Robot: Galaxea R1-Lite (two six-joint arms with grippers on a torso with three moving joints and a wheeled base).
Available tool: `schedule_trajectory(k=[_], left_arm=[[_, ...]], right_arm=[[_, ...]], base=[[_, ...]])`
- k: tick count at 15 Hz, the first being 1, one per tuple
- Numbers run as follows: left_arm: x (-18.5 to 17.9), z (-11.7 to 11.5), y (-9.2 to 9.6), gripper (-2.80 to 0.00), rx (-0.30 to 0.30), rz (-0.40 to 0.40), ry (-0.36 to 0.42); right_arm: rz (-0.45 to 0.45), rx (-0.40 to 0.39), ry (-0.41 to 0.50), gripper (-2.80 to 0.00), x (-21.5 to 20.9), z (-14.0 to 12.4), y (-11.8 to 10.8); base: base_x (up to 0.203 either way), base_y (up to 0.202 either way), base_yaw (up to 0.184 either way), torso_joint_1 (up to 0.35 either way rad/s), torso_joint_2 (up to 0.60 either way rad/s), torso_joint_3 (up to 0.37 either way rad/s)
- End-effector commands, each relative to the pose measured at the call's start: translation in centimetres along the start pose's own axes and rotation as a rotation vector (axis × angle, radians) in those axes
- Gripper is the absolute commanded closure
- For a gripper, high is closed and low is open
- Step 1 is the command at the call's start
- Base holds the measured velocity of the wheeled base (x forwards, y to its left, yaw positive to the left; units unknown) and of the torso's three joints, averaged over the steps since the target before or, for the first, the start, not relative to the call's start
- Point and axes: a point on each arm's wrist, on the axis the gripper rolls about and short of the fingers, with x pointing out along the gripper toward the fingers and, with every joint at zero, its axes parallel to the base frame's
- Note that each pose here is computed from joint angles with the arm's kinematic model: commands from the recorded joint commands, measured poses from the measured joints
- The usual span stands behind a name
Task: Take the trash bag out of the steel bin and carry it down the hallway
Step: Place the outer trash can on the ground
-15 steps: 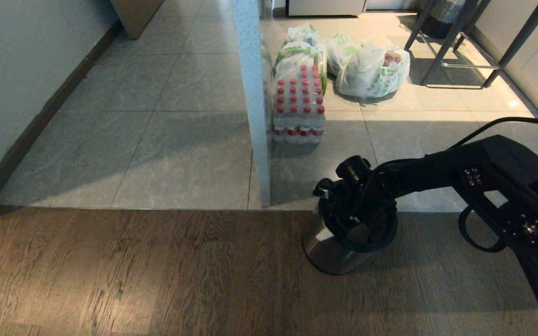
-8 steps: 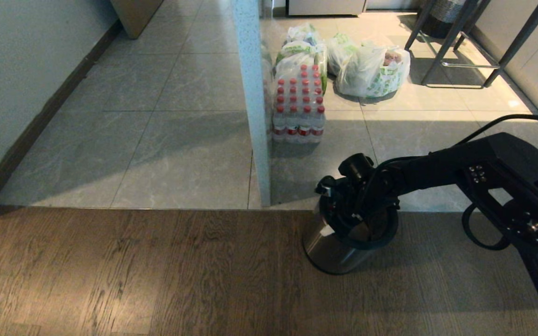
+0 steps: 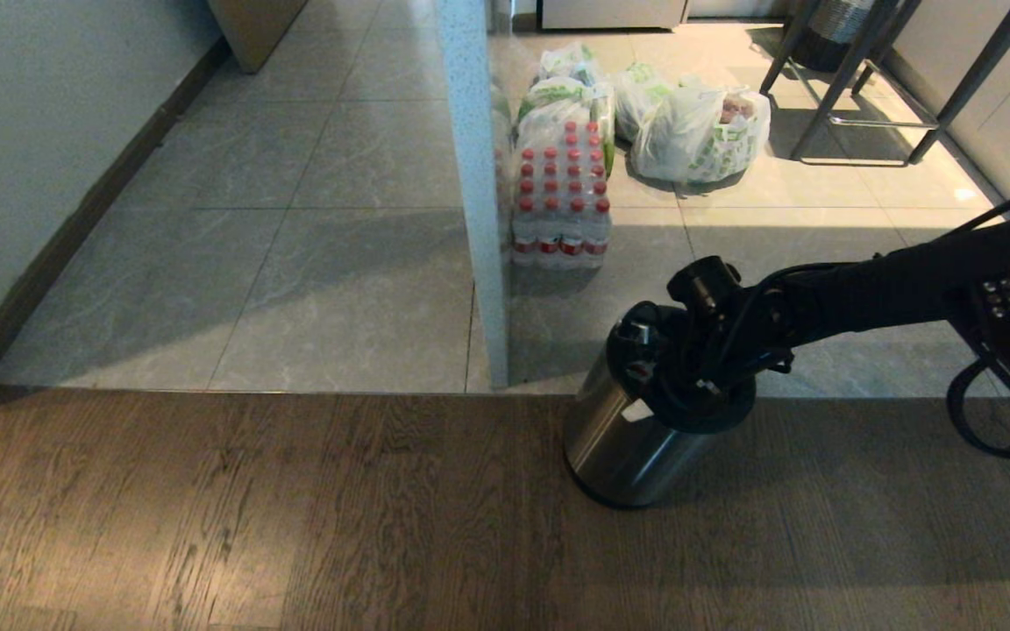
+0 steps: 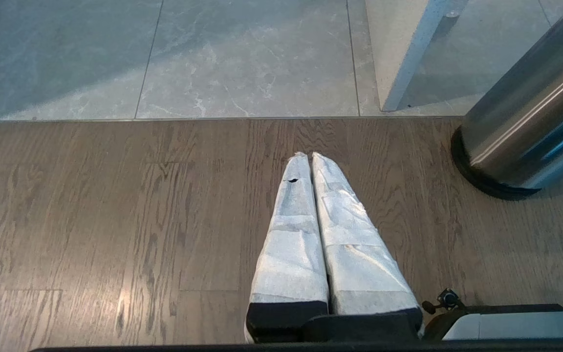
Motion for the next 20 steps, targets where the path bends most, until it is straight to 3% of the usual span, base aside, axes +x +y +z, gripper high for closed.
schedule_trajectory(k=[1,8,20], left_arm=[[0.0,0.0,0.0,0.0,0.0,0.0,0.002],[0.0,0.0,0.0,0.0,0.0,0.0,0.001],[0.0,0.0,0.0,0.0,0.0,0.0,0.001]], right_arm=[[-0.022,-0.015,-0.044,0.0,-2.9,0.6,0.5],[-0.058,-0.055,-0.102,0.0,-10.1,-0.4,3.4],[-0.186,-0.161,-0.331,0.0,-24.5,-2.2,9.5]], base=[[0.0,0.0,0.0,0.0,0.0,0.0],[0.0,0.0,0.0,0.0,0.0,0.0],[0.0,0.0,0.0,0.0,0.0,0.0]])
